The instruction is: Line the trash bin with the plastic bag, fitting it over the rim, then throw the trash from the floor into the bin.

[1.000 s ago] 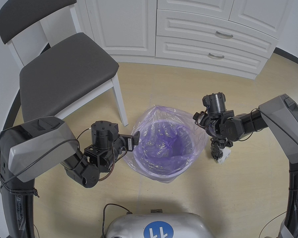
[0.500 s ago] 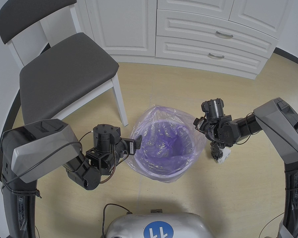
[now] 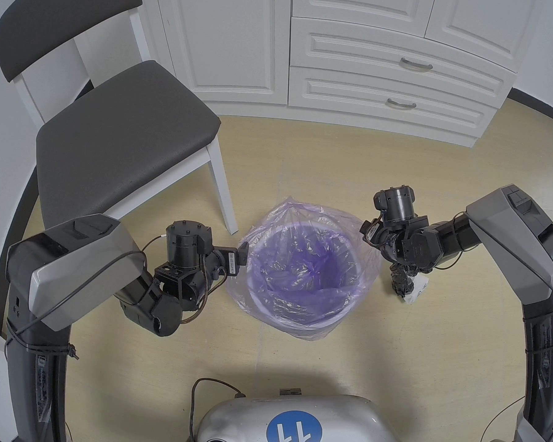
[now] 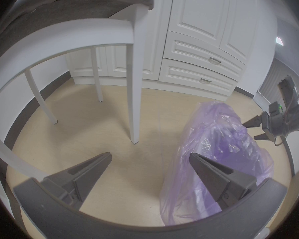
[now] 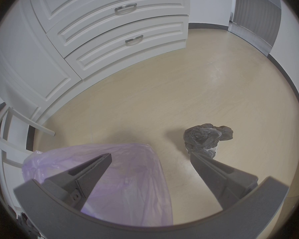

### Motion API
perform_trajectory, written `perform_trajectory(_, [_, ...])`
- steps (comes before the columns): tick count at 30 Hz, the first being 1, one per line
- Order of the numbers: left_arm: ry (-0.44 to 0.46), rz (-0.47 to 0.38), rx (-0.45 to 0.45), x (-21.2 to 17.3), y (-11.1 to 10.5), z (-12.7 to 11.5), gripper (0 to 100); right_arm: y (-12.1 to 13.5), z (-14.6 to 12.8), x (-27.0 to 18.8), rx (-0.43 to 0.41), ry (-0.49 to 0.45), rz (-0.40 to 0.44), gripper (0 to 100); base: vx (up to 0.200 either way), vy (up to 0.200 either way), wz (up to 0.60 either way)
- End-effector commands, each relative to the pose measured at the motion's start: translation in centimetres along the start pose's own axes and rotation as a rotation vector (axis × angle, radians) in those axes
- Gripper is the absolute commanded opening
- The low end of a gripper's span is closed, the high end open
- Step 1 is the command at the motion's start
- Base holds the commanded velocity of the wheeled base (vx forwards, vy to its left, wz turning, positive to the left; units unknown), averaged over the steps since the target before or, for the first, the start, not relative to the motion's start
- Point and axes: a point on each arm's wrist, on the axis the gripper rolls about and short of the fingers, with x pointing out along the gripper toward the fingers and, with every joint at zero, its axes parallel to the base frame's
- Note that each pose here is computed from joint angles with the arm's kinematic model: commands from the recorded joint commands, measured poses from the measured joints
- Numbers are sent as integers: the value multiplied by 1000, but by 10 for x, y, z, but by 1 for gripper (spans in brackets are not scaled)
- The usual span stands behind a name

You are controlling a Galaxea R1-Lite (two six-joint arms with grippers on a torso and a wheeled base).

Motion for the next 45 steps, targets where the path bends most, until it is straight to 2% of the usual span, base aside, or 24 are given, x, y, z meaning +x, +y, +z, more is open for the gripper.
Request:
perform_trajectory(1, [-9, 12, -9, 7, 4, 0, 100, -2, -3, 6, 1, 3, -6, 100, 0, 0, 0])
perform_trajectory(10, [-29, 16, -37, 17, 4, 0, 100, -3, -13, 19, -1, 13, -18, 100, 0, 0, 0])
perform_trajectory(19, [-34, 39, -54, 32, 3, -13, 100, -8, -14, 34, 26, 5, -31, 100, 0, 0, 0])
perform_trajectory(32, [-33, 58, -62, 45, 9, -22, 100, -15, -26, 48, 15, 22, -52, 100, 0, 0, 0])
perform_trajectory(35, [-10, 87, -55, 49, 13, -33, 100, -16, -29, 50, 10, 28, -58, 100, 0, 0, 0])
perform_trajectory(45, [102, 105, -25, 55, 15, -65, 100, -20, -33, 54, -1, 36, -69, 100, 0, 0, 0])
